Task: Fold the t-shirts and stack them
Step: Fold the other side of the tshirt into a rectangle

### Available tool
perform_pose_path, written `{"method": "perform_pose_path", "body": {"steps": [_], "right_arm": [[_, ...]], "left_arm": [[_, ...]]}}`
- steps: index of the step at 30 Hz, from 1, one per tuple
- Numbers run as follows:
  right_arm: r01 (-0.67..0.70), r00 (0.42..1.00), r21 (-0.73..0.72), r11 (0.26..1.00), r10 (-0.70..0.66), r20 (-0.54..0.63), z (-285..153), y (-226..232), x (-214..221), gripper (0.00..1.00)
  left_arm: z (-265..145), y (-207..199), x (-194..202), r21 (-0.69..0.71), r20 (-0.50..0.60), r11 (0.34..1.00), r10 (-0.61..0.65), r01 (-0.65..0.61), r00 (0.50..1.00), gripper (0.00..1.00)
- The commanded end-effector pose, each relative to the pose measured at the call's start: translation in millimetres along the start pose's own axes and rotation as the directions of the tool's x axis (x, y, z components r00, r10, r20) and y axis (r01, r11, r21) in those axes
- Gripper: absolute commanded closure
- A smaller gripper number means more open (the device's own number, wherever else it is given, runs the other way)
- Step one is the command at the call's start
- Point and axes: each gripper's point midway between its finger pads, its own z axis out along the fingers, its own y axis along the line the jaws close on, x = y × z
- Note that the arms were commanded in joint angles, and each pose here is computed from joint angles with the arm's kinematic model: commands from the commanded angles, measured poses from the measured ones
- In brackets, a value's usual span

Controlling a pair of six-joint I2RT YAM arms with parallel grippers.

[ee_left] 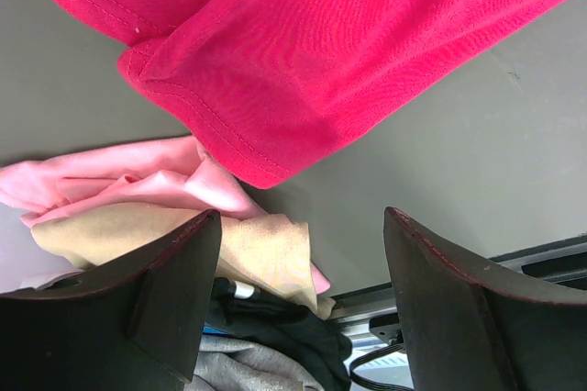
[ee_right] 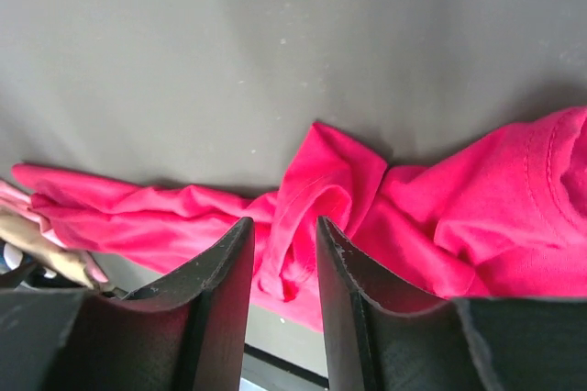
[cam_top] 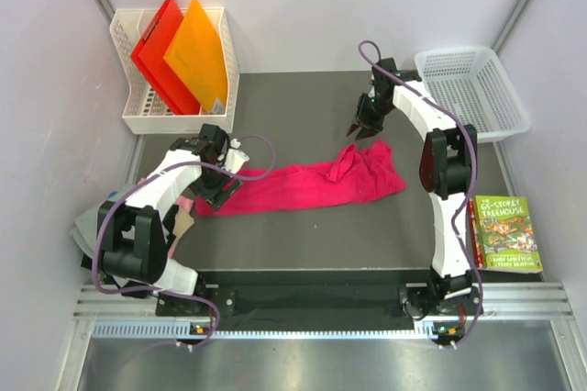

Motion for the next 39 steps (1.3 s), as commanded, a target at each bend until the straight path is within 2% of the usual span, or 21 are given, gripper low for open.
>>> {"method": "perform_pose_path", "body": {"steps": [1,11,39], "right_arm": [[0.067,0.994,-0.058,0.996,-0.061,0.090,-38.9,30.5,-7.0,0.66],[0.057,0.998,-0.058,0.997,-0.055,0.032,-20.7,24.6,12.2,0.66],[-0.006,0.998,-0.028,1.000,0.004,-0.055,26.0,4.9,19.4,0.66]], "left_arm": [[-8.5,2.8,-7.6,-0.011,0.046,1.000,-0.010,0.010,0.999,0.24],[-7.1,5.0,-10.6,-0.011,0.044,1.000,-0.011,0.012,0.999,0.24],[-8.1,8.0,-7.0,-0.034,0.038,0.999,0.002,-0.001,0.999,0.24]]}}
